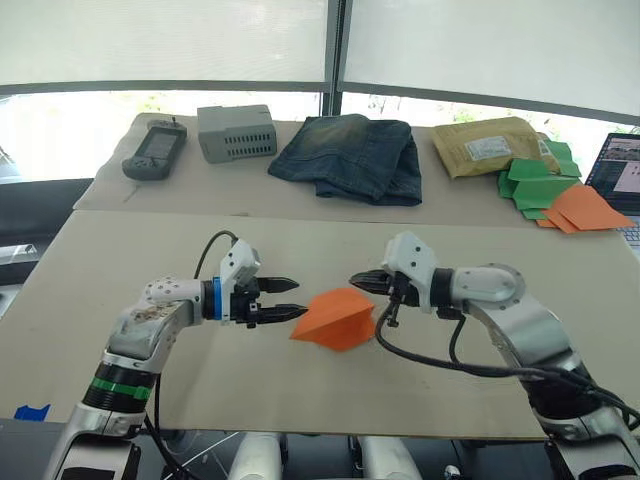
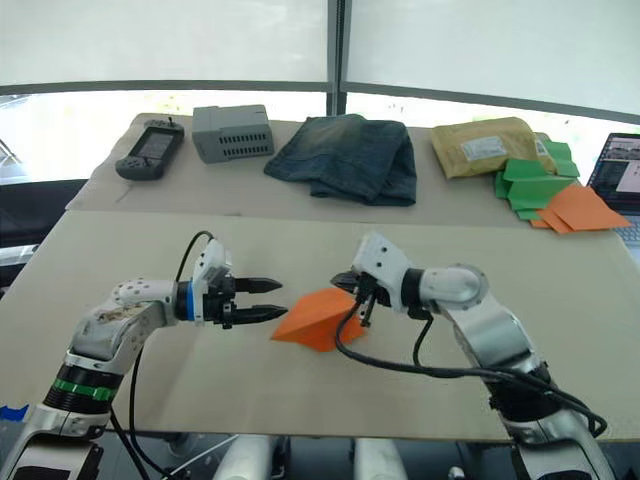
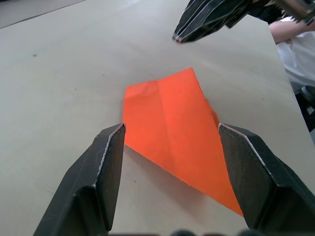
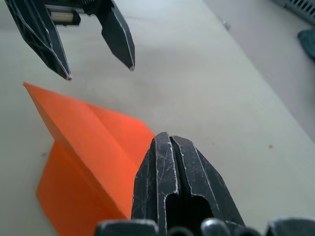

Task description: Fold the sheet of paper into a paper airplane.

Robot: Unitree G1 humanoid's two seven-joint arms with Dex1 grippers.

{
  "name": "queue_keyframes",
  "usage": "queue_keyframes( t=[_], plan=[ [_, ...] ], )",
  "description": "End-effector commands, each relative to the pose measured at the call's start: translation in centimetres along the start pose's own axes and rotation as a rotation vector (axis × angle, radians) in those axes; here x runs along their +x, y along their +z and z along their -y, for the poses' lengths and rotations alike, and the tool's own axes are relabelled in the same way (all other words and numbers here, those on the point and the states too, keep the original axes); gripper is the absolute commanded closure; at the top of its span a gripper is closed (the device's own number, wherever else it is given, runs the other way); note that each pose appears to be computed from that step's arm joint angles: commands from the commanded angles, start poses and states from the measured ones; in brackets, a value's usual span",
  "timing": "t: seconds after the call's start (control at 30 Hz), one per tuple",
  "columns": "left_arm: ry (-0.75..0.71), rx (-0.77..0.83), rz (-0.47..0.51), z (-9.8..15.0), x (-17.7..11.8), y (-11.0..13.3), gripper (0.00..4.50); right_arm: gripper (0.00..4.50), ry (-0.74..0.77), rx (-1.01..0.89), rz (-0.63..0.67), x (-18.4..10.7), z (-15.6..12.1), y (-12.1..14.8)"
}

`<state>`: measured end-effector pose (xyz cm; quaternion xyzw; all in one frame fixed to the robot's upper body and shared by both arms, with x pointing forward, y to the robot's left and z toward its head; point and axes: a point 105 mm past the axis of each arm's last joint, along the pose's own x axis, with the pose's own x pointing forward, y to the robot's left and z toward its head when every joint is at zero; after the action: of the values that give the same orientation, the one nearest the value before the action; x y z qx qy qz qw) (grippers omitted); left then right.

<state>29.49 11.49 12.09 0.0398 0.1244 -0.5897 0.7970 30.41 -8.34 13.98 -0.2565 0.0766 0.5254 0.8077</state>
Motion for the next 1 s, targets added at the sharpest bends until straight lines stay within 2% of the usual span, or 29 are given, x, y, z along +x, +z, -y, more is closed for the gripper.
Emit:
queue_keyframes(
  t=[0.03,0.47,0.73,1.0],
  plan=[
    [-0.002,0.025,0.023,0.4,-0.1,0.8,1.31,4.47,0.019,-0.015,-0.036,0.1,0.0,-0.5],
    [0.005,0.027,0.006,0.0,-0.3,0.2,1.31,4.47,0.095,0.047,-0.108,-2.4,-2.9,-4.0],
    [-0.007,0.034,0.001,-0.2,-0.2,0.4,1.31,4.47,0.055,0.051,-0.050,-1.8,-4.5,-4.8],
    [-0.041,0.035,-0.021,0.2,0.3,0.3,1.31,4.47,0.000,-0.062,-0.057,-1.4,-5.0,-6.9]
  ],
)
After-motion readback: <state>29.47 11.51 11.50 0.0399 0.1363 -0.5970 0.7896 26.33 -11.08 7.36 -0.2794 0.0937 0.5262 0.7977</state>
